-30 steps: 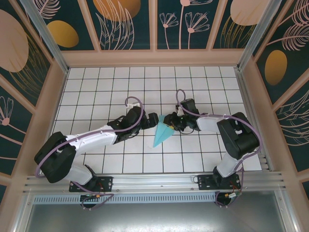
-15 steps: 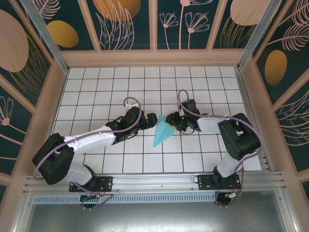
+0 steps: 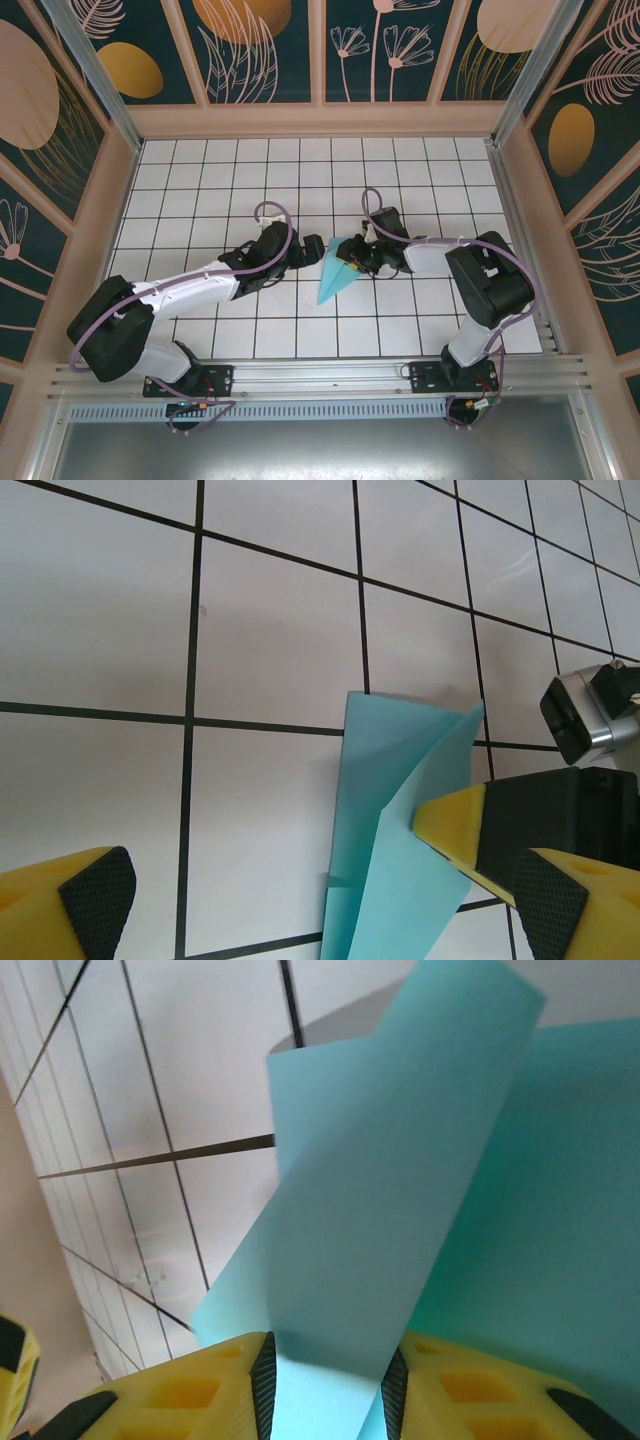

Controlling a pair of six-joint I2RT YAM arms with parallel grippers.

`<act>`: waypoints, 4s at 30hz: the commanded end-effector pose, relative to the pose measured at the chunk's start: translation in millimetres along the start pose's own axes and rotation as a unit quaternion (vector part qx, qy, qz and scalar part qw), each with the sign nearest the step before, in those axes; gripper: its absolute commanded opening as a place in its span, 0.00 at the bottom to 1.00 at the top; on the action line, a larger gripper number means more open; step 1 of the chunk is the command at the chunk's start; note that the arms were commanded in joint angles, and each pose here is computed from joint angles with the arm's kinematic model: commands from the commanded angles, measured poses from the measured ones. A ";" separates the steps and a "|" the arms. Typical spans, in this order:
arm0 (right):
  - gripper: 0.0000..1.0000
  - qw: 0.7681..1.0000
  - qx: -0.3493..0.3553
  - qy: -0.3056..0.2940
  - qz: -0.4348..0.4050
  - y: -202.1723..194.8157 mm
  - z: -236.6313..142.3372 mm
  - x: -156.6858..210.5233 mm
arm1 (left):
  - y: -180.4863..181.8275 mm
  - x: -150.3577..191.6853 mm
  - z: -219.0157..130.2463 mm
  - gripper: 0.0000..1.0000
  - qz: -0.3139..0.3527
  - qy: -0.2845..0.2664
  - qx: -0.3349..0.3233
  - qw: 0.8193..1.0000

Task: Fold a paper plane with a square sheet of paper (pick it up from the middle)
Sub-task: Turn over the paper at the center of the table.

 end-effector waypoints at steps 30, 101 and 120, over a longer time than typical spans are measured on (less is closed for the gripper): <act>0.02 0.955 -0.272 0.045 -0.110 102.1 -66.2 -7.6 | -12.4 -10.9 -51.5 0.99 -0.132 0.018 0.289 0.948; 0.63 0.979 0.081 -0.186 0.001 13.4 -95.1 -54.1 | 18.9 -27.9 75.3 0.50 0.145 0.107 -0.250 0.951; 0.29 0.984 0.018 -0.047 -0.170 113.4 45.5 36.0 | 99.1 -51.5 22.9 0.98 -0.082 0.022 -0.134 0.987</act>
Point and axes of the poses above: each hand's point on the last joint's axis, 136 mm out from that joint toward the fingers, its own z axis out along the fingers, its own y axis along the line the jaws close on, x = y × z, the point moved 7 cm from there along -z, back along the fingers, and after that the axes turned 11 degrees about z, right-handed, at the moved point
